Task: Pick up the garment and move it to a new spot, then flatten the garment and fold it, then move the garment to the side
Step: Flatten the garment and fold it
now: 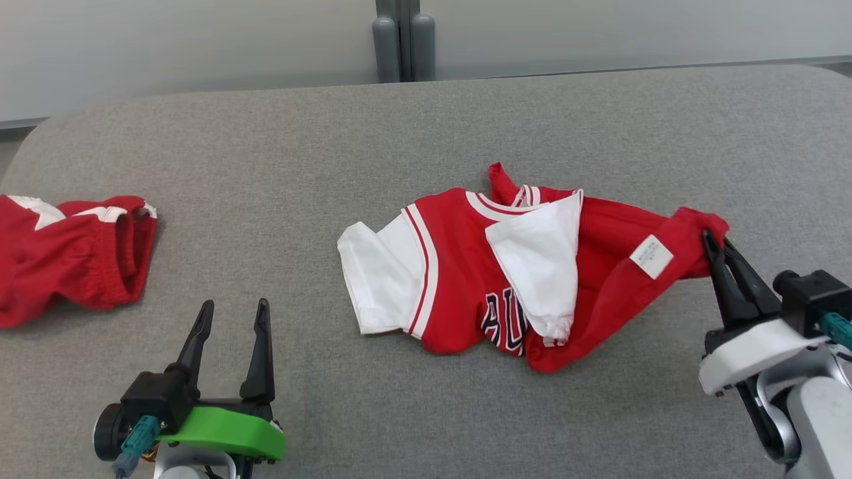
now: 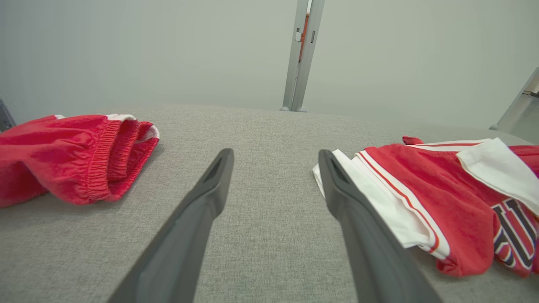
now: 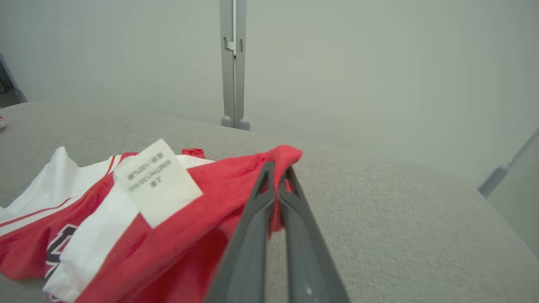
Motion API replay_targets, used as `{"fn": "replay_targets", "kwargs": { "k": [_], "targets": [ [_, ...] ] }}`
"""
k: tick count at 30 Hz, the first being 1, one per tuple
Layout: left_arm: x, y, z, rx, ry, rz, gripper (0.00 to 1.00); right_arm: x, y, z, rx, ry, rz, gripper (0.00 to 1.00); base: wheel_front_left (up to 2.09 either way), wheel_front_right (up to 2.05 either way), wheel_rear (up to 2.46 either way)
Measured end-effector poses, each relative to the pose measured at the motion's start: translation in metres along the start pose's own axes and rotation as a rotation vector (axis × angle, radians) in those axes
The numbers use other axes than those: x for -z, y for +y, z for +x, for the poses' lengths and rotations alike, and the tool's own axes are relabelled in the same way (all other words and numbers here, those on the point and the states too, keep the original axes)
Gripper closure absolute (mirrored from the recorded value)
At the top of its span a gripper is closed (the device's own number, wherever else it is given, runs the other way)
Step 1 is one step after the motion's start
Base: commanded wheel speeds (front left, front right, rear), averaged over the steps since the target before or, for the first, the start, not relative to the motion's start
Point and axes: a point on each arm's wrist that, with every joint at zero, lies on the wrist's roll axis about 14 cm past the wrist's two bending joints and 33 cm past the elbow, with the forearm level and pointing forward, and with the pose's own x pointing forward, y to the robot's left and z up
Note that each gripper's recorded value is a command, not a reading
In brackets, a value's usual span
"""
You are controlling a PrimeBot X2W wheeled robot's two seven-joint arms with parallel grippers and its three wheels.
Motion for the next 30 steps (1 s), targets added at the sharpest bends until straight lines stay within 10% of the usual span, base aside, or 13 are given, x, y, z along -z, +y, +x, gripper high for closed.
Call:
{"fn": "replay_targets", "kwargs": {
  "k": [8,9,10,30],
  "targets": [
    [-0.002,0.001,0.000,0.004,-0.003,0.009,0.00,0.050,-0.026,-0.044,0.185,0.127,0.118,1.00,0.00,0.00,0.00],
    [-0.002,0.002,-0.001,0.002,-0.004,0.010,0.00,0.055,-0.028,-0.049,0.201,0.140,0.124,0.39,0.00,0.00,0.00],
    [-0.002,0.002,-0.001,0.000,-0.004,0.010,0.00,0.059,-0.029,-0.052,0.210,0.150,0.125,0.00,0.00,0.00,0.00],
    [-0.006,0.001,0.001,0.016,-0.013,0.030,0.00,-0.006,-0.003,-0.031,0.185,-0.108,0.136,0.00,0.00,0.00,0.00]
  ]
}}
